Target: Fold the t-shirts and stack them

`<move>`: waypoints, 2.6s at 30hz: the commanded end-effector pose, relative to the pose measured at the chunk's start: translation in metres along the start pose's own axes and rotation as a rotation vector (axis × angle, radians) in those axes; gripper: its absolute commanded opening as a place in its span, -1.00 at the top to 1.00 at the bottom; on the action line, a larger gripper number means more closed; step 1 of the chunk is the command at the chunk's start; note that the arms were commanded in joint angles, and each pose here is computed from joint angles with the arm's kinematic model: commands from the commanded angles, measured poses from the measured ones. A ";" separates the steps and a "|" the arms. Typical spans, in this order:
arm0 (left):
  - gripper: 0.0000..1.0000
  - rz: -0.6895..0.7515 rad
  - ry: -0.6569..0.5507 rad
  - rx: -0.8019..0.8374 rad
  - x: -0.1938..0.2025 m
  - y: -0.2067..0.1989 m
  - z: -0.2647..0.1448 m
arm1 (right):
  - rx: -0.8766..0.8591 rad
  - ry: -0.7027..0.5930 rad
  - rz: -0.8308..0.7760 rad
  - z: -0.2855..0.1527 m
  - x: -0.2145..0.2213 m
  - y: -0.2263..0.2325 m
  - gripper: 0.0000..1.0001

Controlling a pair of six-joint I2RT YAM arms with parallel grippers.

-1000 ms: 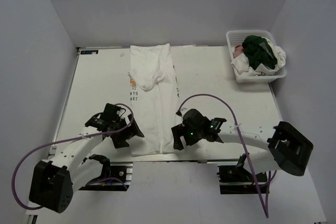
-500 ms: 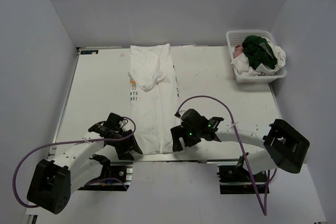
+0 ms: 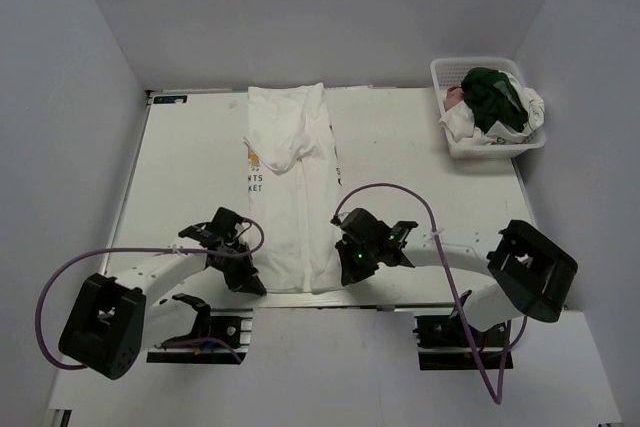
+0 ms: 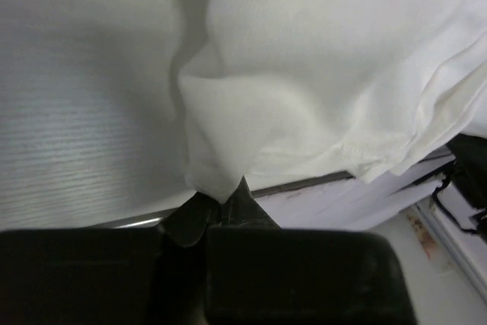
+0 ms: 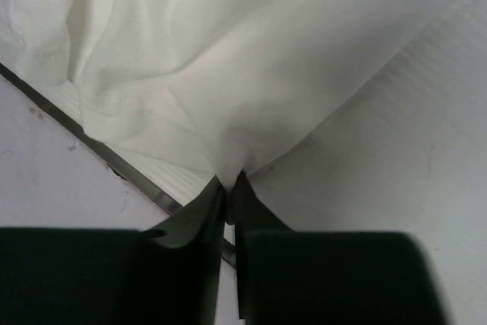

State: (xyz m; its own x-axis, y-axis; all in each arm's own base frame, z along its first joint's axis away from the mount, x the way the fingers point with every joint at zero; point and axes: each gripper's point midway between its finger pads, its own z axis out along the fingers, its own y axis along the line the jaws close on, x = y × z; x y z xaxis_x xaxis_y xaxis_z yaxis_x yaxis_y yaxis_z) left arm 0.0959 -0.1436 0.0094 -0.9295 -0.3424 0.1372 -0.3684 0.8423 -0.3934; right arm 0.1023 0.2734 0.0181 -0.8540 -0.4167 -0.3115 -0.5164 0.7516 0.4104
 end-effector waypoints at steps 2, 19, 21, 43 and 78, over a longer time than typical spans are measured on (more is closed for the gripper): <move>1.00 0.066 -0.136 -0.045 -0.035 -0.007 -0.006 | 0.042 -0.051 -0.027 -0.004 -0.022 0.001 1.00; 1.00 0.034 -0.595 0.003 -0.160 -0.104 -0.092 | 0.454 -0.595 0.039 -0.085 -0.213 -0.026 1.00; 1.00 0.019 -0.662 -0.004 -0.180 -0.118 -0.107 | 0.491 -0.634 0.059 -0.087 -0.232 -0.039 1.00; 0.08 0.121 -0.842 -0.014 -0.326 -0.178 -0.098 | 0.399 -0.664 0.064 -0.035 -0.351 -0.098 0.06; -0.99 -0.114 -0.737 -0.055 -0.138 -0.031 -0.125 | 0.247 -0.756 -0.160 0.055 -0.431 -0.056 -0.81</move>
State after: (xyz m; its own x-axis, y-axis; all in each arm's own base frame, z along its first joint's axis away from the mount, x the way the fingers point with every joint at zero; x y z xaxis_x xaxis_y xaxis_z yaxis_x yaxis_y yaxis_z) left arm 0.2433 -0.0712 0.1194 -0.6340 -0.5933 -0.4959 -0.4678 0.8049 -0.3650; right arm 0.4560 0.4439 0.0651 -0.5315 -0.1968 -0.8239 -0.5911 0.7828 0.1943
